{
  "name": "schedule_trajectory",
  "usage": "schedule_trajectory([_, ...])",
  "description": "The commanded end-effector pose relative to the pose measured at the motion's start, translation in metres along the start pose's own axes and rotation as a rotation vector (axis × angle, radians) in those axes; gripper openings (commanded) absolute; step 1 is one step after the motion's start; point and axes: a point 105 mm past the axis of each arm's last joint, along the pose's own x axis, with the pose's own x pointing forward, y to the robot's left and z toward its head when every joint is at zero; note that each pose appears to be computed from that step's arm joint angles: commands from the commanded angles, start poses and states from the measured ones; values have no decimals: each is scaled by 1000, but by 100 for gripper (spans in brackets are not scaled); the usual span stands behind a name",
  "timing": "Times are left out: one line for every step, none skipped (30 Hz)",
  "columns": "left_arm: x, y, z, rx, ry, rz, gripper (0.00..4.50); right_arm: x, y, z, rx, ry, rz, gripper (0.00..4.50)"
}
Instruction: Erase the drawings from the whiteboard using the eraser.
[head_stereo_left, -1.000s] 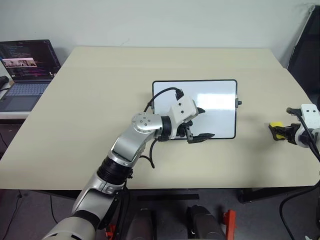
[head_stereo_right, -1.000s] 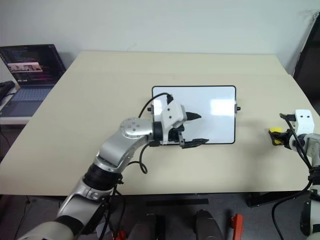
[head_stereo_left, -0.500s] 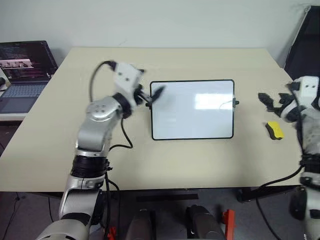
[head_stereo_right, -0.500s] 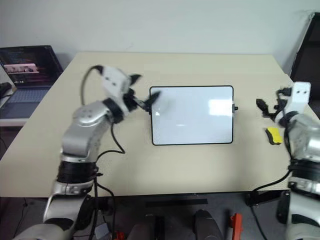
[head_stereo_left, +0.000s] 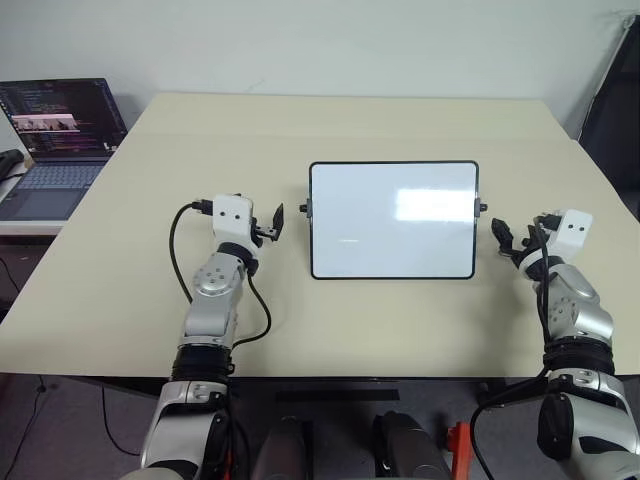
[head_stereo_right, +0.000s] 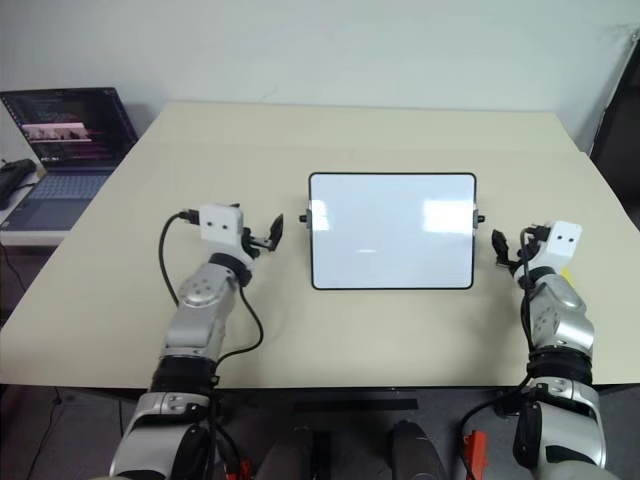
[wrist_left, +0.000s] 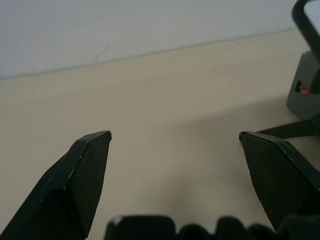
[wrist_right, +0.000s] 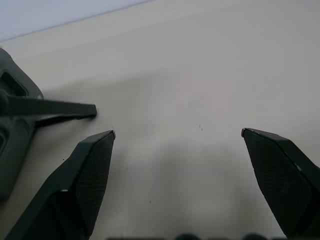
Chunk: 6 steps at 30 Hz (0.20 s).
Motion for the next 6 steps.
schedule_trajectory([8,5,3,5,-42,40,450,1,5,17,-34,-84,9,445])
schedule_trajectory([9,4,-1,-7,-35,49,450,1,4,16,-51,-89,4,445])
schedule_trajectory([10,3,-3,-10,-33,55,450,0,3,16,-75,-93,-4,445])
schedule_trajectory([11,3,-4,-12,-35,64,450,0,2,16,-82,-98,-9,445])
schedule_trajectory([12,3,-1,-22,-44,66,450,0,2,15,-76,-99,-6,445])
schedule_trajectory([13,4,2,-28,-56,64,450,0,4,15,-76,-99,0,445])
